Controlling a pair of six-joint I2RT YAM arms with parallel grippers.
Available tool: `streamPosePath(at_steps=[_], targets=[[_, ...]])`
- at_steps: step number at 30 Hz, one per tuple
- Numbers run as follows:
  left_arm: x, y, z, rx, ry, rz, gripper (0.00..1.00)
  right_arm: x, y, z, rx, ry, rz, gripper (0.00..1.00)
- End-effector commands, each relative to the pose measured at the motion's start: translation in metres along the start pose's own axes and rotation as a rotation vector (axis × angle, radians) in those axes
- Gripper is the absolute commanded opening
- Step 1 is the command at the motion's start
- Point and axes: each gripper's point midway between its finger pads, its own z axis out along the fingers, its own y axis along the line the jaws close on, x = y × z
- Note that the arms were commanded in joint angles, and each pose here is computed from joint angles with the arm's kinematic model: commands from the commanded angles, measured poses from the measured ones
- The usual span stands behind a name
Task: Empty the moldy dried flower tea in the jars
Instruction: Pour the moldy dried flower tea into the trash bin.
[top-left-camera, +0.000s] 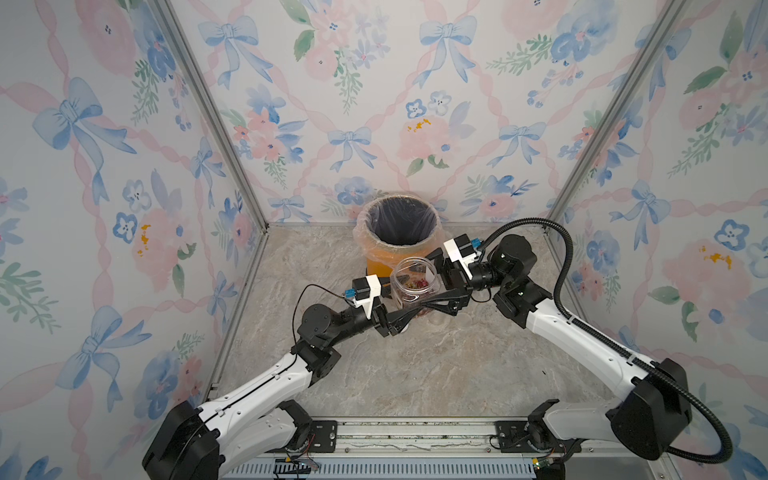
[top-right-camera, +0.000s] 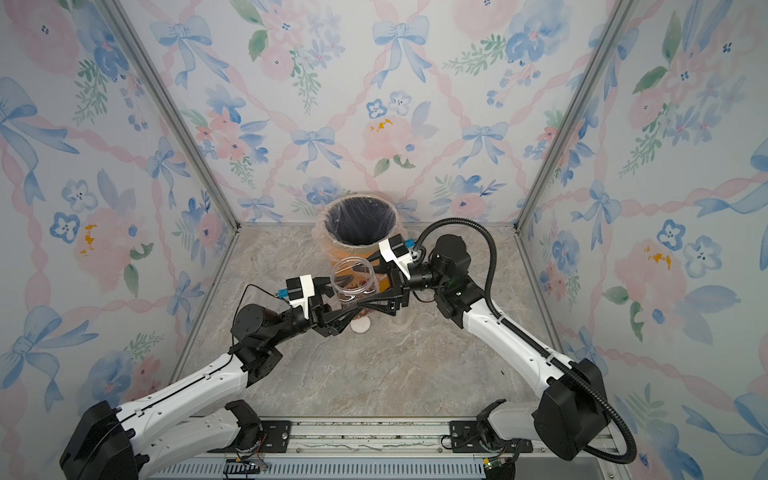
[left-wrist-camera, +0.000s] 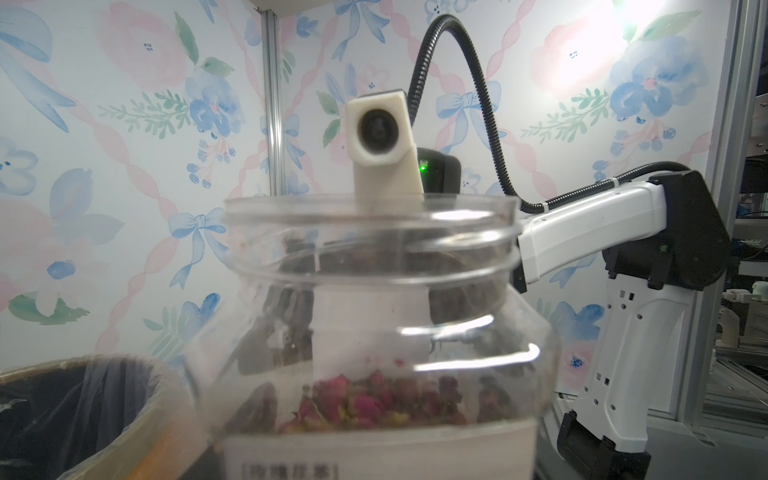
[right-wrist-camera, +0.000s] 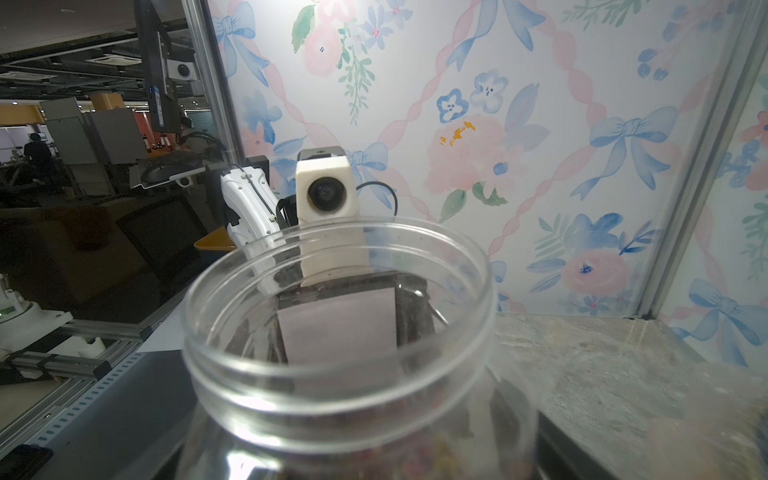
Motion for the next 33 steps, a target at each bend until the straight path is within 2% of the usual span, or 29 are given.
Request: streamPosePath(at_steps=[1,10,16,20,28,33], targets=[[0.015,-0.001,0.002,0.012,0.048,-0.016,0.43,0.005,0.005,0.012,-0.04,-0.003,0.017,0.88],[0.017,0.009,0.003,-0.038,0.048,-0.033,0.49,0.01,0.001,0.013,-0.019,-0.004,0.037,0.67],[0.02,0.016,0.002,-0.078,0.051,-0.049,0.55,0.011,-0.006,0.01,0.02,-0.01,0.036,0.64],[0.019,0.021,0.002,-0.1,0.048,-0.06,0.64,0.013,-0.01,0.007,0.045,-0.014,0.037,0.59],[0.016,0.026,-0.003,-0.122,0.037,-0.053,0.7,0.015,-0.013,0.0,0.061,-0.028,0.038,0.53],[0.013,0.026,-0.011,-0.109,0.036,-0.027,0.76,0.009,-0.02,-0.009,0.071,-0.066,0.048,0.45]])
